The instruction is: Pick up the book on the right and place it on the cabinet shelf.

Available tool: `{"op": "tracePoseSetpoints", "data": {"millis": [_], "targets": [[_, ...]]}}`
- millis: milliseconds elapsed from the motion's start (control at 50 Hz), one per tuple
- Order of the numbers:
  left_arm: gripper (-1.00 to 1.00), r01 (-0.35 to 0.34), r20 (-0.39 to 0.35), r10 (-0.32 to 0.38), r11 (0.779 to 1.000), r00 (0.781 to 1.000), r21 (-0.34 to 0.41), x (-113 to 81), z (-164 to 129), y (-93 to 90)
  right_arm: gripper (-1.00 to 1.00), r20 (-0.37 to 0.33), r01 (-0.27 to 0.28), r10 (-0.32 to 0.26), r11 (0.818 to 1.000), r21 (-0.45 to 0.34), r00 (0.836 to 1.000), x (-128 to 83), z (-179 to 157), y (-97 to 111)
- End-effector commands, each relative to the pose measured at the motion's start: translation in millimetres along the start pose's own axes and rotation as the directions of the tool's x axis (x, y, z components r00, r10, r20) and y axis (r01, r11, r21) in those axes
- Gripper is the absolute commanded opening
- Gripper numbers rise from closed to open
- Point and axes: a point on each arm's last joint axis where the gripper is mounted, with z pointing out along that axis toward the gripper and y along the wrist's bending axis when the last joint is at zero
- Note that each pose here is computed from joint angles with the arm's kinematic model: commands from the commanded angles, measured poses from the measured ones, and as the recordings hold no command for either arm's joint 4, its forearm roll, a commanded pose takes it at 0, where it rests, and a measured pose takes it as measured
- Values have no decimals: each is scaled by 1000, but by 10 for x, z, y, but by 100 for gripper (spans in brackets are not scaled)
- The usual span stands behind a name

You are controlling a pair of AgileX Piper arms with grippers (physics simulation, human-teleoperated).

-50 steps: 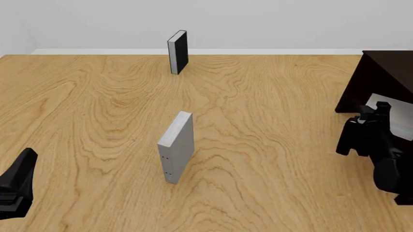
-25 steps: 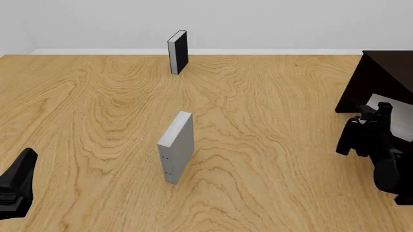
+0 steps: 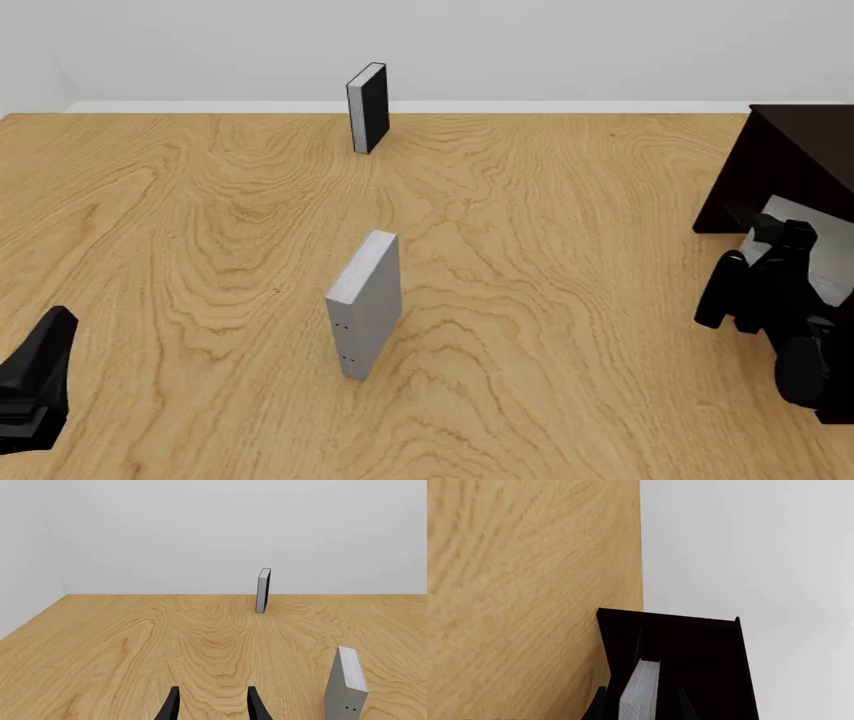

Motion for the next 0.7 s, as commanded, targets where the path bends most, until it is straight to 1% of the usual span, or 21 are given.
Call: {"op": "tracePoseSetpoints", "data": {"millis": [20, 260, 500, 700], "targets": [[100, 0, 0, 0, 1000, 1000, 0, 0, 0, 0, 100, 6, -9, 9, 1000, -7, 1000, -18, -14, 13], [100, 0, 0, 0, 1000, 1000, 0, 0, 0, 0, 100, 21, -4, 4, 1000, 14, 1000, -60, -28, -46], [100, 0, 0, 0, 1000, 1000, 0, 0, 0, 0, 100, 45, 4, -5, 1000, 17, 999, -132, -12, -49], [100, 0, 0, 0, 1000, 1000, 0, 0, 0, 0, 100, 65, -7, 5, 1000, 20, 998, -191, -11, -57]]}}
